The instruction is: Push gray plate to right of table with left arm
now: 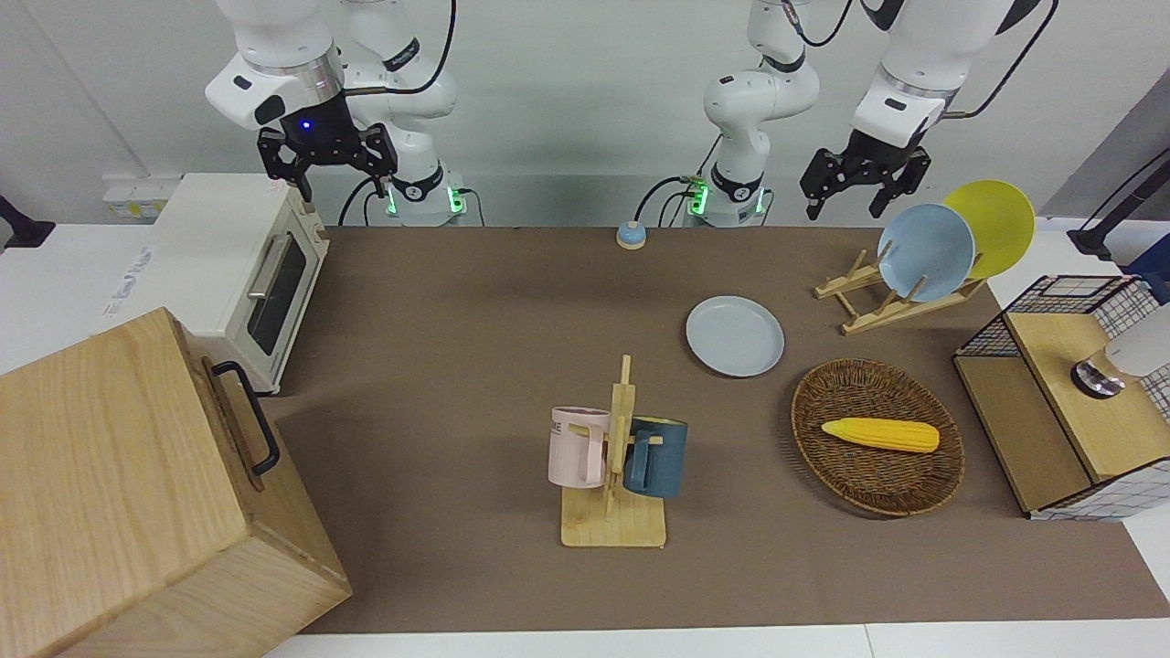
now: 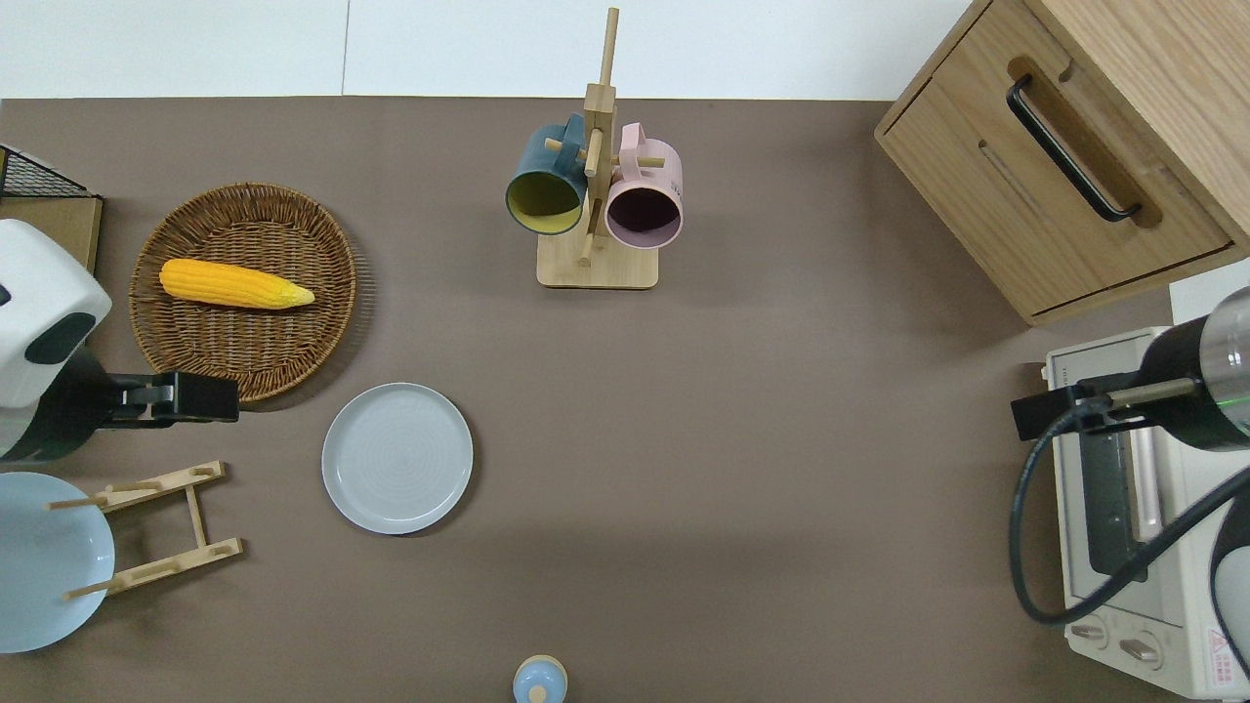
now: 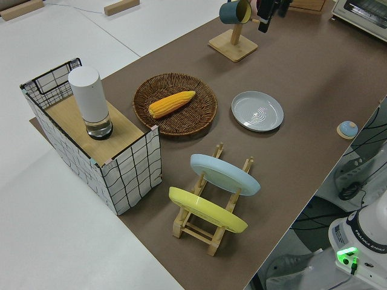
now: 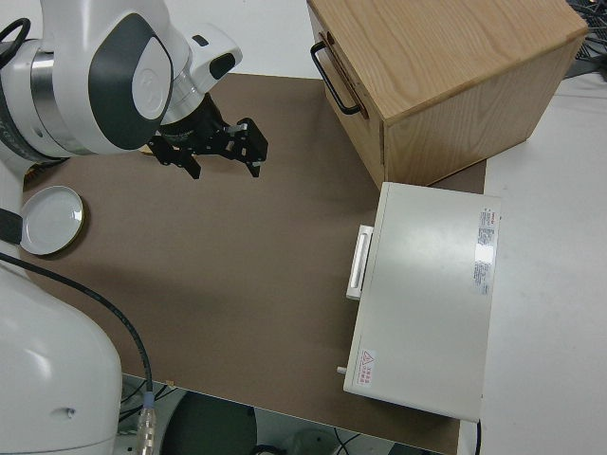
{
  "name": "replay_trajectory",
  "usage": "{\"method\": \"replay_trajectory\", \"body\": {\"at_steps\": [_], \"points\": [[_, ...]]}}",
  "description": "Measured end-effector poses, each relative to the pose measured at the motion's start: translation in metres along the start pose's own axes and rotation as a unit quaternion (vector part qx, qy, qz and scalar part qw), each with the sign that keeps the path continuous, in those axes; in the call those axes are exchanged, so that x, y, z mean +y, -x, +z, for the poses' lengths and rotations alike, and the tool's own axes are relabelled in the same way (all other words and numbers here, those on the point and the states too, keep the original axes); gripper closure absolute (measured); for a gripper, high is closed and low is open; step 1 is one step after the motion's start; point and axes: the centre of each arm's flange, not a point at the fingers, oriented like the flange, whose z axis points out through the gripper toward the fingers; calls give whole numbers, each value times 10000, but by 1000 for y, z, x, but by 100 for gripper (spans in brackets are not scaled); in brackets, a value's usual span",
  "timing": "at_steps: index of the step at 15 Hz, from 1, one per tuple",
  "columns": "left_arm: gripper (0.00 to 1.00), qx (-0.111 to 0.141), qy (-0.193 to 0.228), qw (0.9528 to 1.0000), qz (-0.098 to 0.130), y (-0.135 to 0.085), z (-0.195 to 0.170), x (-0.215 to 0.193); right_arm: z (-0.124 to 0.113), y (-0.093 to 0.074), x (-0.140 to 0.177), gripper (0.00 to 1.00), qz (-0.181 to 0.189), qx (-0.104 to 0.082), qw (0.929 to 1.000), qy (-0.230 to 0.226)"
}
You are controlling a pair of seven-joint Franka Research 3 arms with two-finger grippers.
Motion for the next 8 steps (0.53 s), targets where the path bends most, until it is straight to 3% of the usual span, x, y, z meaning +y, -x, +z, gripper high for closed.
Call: {"method": "replay_trajectory", "body": {"at_steps": [8], "points": [[0,-65,-9,10000,23,2,1,2,0,0,0,0,0,0,10000,0]]}}
